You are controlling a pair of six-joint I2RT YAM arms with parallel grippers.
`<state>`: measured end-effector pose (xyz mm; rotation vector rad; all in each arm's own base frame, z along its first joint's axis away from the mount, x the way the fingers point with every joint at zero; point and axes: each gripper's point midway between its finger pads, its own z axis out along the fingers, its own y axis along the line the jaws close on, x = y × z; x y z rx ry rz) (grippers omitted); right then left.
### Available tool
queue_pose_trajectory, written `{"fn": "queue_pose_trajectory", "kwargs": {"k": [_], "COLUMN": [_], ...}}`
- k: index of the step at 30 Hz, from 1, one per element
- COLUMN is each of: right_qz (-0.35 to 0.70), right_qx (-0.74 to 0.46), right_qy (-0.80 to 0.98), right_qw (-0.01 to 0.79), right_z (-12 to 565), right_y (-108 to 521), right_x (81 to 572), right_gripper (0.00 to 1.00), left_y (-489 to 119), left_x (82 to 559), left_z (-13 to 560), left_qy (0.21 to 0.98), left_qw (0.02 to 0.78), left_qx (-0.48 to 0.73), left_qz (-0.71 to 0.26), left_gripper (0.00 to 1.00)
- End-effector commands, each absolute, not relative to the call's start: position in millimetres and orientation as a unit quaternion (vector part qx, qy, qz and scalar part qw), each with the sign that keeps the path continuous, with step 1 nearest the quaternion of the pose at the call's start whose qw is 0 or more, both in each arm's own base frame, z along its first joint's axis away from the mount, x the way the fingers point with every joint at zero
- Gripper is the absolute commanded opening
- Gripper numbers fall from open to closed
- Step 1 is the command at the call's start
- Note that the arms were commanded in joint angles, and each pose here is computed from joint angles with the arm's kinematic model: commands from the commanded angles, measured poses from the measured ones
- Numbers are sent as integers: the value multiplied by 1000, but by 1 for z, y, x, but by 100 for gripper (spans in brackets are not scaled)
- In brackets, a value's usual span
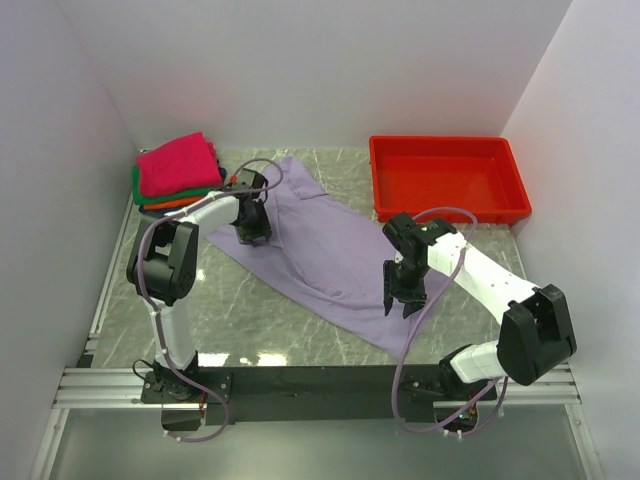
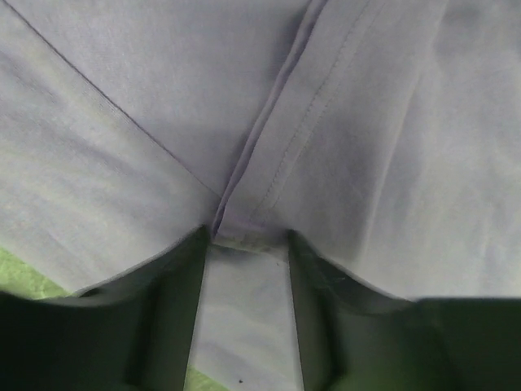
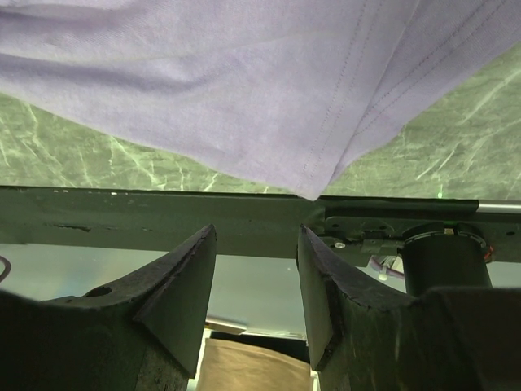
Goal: Fold and stack the t-shirts
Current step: Fold the tshirt
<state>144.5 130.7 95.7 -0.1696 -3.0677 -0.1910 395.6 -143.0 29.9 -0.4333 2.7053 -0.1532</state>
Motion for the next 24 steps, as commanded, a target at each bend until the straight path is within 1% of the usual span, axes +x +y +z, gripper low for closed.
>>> {"fn": "queue_pose_trajectory", "kwargs": {"k": [1, 3, 4, 6, 7, 10, 13, 18, 23, 24], "right_qz": [-62, -62, -62, -62, -62, -62, -60, -59, -59, -60], "right_qx": [-61, -60, -60, -61, -60, -60, -58, -55, -53, -52], "right_qy": [-996, -996, -996, -996, -996, -996, -996, -996, -997, -997], "right_qw": [15, 16, 15, 17, 16, 18, 19, 20, 22, 23], "right_z": [99, 99, 99, 98, 98, 97, 97, 96, 95, 94], "right_y": [128, 128, 128, 127, 128, 128, 127, 127, 127, 127], "right_x": [145, 144, 144, 144, 143, 143, 143, 143, 142, 142], "right_gripper": [52, 52, 52, 52, 52, 52, 52, 52, 52, 52], "left_y": [-144, -145, -145, -147, -148, -151, -157, -172, -199, -202], "left_x": [402, 404, 404, 406, 406, 408, 411, 418, 436, 436], "left_z": [30, 32, 32, 35, 36, 40, 44, 57, 83, 80], "left_qy": [963, 963, 963, 963, 963, 962, 962, 960, 954, 956], "left_qw": [212, 215, 214, 216, 217, 221, 226, 239, 260, 254], "left_qx": [-156, -154, -154, -151, -151, -148, -143, -130, -115, -114], "left_qz": [-54, -55, -54, -55, -56, -60, -62, -71, -96, -94], "left_gripper": [44, 37, 31, 24, 18, 8, 1, 1, 1, 1]}}
